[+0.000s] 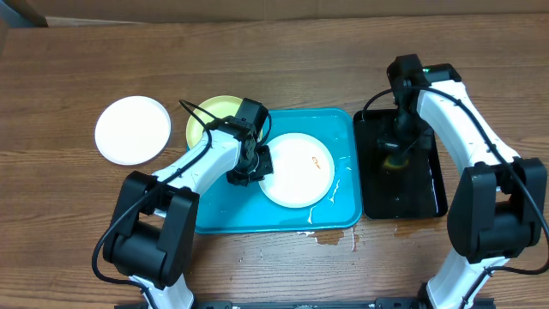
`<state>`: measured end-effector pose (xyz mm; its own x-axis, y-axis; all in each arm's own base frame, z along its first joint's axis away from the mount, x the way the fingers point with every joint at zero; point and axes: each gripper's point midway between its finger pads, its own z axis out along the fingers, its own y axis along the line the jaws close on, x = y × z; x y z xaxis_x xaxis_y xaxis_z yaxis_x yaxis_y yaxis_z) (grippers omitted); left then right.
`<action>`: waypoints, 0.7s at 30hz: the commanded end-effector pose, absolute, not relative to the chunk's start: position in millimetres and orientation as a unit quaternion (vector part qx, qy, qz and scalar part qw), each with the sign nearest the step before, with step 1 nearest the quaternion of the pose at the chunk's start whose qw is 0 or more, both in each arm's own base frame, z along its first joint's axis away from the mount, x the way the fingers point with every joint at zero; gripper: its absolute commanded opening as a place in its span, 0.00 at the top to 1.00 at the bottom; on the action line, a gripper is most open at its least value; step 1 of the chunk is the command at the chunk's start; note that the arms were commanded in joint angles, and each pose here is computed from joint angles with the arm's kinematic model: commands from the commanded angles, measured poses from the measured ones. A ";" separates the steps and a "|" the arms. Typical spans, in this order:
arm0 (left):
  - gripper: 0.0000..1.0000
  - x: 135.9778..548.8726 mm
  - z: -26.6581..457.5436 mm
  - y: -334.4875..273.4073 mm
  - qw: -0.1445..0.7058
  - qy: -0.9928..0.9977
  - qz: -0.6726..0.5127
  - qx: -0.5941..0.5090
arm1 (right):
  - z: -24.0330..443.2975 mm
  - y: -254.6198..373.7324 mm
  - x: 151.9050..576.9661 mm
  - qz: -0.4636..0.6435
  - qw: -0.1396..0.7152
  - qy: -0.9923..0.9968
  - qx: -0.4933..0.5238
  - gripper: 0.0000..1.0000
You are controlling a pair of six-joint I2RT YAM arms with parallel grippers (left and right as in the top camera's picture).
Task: Clean dirty plates on tray and stack at the side
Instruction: 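Lift the sponge with the right gripper toward the held white plate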
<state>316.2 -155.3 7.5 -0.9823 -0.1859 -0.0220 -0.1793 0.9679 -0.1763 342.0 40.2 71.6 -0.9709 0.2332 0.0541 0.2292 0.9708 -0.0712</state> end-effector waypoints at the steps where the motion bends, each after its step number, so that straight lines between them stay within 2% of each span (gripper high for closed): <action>1: 0.96 318.9 2.3 -147.0 0.022 0.991 -0.067 -0.110 | 80.7 68.1 345.6 -0.006 0.021 -0.998 -0.062 0.96; 10: 0.96 318.8 2.3 -147.8 0.022 0.992 -0.067 -0.107 | 84.2 154.4 340.9 -0.102 0.009 -0.995 0.015 0.96; 21: 0.96 318.8 2.3 -147.8 0.022 0.992 -0.067 -0.107 | 80.6 196.7 343.1 0.011 -0.081 -0.993 0.082 0.96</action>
